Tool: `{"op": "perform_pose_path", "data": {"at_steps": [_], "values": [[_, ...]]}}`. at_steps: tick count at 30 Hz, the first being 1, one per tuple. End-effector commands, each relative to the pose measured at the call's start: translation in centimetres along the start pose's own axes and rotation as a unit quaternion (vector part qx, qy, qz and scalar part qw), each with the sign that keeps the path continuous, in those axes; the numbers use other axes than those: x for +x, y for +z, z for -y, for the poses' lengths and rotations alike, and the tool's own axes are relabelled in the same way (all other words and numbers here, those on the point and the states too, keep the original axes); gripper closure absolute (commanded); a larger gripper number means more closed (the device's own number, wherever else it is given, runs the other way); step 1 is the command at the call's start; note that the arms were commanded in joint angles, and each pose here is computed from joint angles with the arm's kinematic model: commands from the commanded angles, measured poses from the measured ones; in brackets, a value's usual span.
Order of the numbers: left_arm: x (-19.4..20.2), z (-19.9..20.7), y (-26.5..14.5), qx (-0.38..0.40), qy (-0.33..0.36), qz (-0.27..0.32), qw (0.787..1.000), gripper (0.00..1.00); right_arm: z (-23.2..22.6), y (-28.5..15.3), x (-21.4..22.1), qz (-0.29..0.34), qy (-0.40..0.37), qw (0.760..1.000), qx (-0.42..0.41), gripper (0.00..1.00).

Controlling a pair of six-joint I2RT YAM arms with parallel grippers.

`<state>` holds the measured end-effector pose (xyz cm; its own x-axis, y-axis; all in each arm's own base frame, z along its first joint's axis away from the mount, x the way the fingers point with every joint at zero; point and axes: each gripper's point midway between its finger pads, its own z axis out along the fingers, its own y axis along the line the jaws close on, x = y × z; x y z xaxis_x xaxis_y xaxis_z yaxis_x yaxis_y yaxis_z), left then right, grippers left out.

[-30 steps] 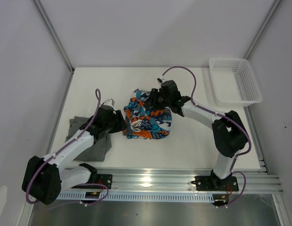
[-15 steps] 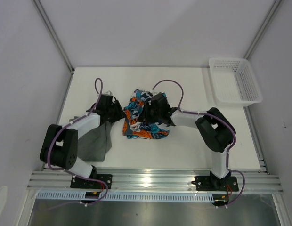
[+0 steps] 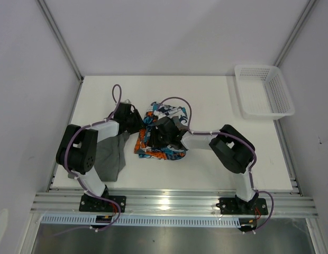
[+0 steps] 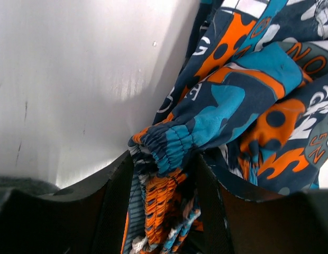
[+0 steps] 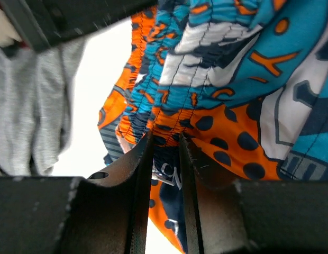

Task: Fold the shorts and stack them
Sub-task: Fold the shorts

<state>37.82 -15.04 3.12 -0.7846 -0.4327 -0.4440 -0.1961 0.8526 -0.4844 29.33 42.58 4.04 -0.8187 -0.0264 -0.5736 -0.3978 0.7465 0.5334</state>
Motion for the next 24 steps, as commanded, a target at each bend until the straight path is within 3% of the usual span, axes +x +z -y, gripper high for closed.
{"op": "perform_pose_path", "data": {"at_steps": [1, 8, 11, 18, 24], "values": [[-2.0, 2.1, 0.0, 0.040, -0.004, 0.030, 0.999, 0.48, 1.3, 1.5, 1.6, -0.009, -0.024, 0.999, 0.027, 0.71], [-2.8, 2.2, -0.5, 0.035, 0.005, 0.041, 0.999, 0.49, 1.6, 1.1, 2.0, 0.030, -0.041, 0.998, 0.032, 0.70], [-3.3, 2.0, -1.4, 0.022, 0.017, 0.052, 0.998, 0.50, 0.0, -0.8, -0.1, 0.068, -0.042, 0.997, -0.008, 0.70], [-5.8, 1.4, -4.0, -0.011, 0.036, 0.096, 0.995, 0.48, -4.9, -5.9, -3.8, 0.109, -0.039, 0.985, -0.128, 0.57], [-6.8, 2.3, -5.9, -0.001, 0.047, 0.118, 0.992, 0.46, -3.3, -8.4, -4.2, 0.101, 0.035, 0.977, -0.186, 0.56]]}}
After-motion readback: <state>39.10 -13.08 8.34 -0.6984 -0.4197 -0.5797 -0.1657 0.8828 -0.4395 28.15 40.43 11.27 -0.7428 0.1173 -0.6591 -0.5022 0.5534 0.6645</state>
